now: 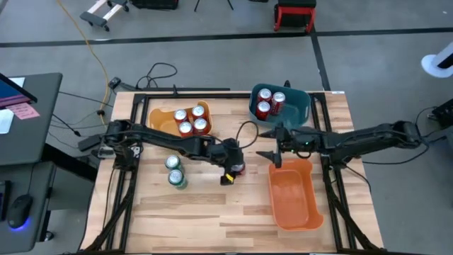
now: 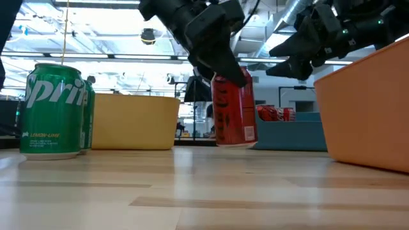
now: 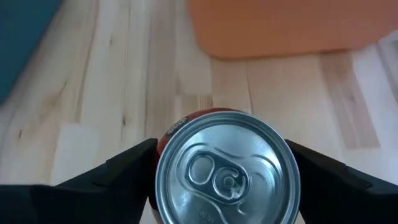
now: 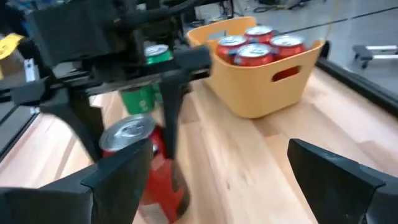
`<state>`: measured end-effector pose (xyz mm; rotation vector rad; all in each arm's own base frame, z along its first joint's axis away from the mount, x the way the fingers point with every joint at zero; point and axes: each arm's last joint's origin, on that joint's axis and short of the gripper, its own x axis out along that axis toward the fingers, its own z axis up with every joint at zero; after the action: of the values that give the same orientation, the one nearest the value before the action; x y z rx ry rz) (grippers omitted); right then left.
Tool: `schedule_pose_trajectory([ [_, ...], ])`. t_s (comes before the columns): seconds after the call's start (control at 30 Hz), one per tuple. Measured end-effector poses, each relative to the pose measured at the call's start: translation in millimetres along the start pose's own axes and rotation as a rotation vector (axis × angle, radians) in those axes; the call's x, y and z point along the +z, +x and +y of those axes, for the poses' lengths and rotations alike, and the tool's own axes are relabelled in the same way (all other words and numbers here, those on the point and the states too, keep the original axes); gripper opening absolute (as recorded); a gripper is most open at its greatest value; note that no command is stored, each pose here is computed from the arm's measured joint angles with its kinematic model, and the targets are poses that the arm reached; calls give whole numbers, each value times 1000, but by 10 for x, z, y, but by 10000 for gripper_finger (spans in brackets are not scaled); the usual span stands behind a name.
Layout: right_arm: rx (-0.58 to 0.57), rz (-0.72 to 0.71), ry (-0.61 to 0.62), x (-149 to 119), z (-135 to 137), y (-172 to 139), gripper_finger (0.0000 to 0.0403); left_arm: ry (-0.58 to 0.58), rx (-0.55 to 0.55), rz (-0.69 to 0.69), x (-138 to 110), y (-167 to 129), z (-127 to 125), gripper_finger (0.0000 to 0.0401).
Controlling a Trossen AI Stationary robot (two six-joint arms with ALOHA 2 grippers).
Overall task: Sort soda cans
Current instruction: Put the red soda can into the blue bin
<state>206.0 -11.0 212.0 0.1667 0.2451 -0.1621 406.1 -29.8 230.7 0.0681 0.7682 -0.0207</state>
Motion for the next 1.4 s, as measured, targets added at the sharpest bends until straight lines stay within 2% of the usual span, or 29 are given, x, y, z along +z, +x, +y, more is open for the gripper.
schedule_pose_trajectory([
  [0.1,-1,30,-10,-54,6,59,395,19,2,44,32,-32,5,338],
  [0.17,-19,43,-9,-80,-25,96,395,31,5,26,76,-62,7,346],
  [0.4,-34,28,13,-93,-63,165,395,27,-6,41,66,-80,6,352],
  [0.6,-24,-2,19,-82,-56,204,395,-13,50,226,-78,-282,21,354],
  [0.77,84,-40,29,-83,-20,295,395,-53,90,216,-42,-480,30,354],
  [0.9,121,0,13,-109,27,417,395,-51,81,198,-14,-585,-29,354],
  [1.0,146,32,-4,-123,78,527,395,-46,69,222,-83,-553,-87,354],
  [1.17,172,75,-31,-119,157,673,395,-48,80,278,-347,-376,-123,354],
  [1.4,178,131,-55,-62,203,835,395,-95,168,183,-553,-191,5,354],
])
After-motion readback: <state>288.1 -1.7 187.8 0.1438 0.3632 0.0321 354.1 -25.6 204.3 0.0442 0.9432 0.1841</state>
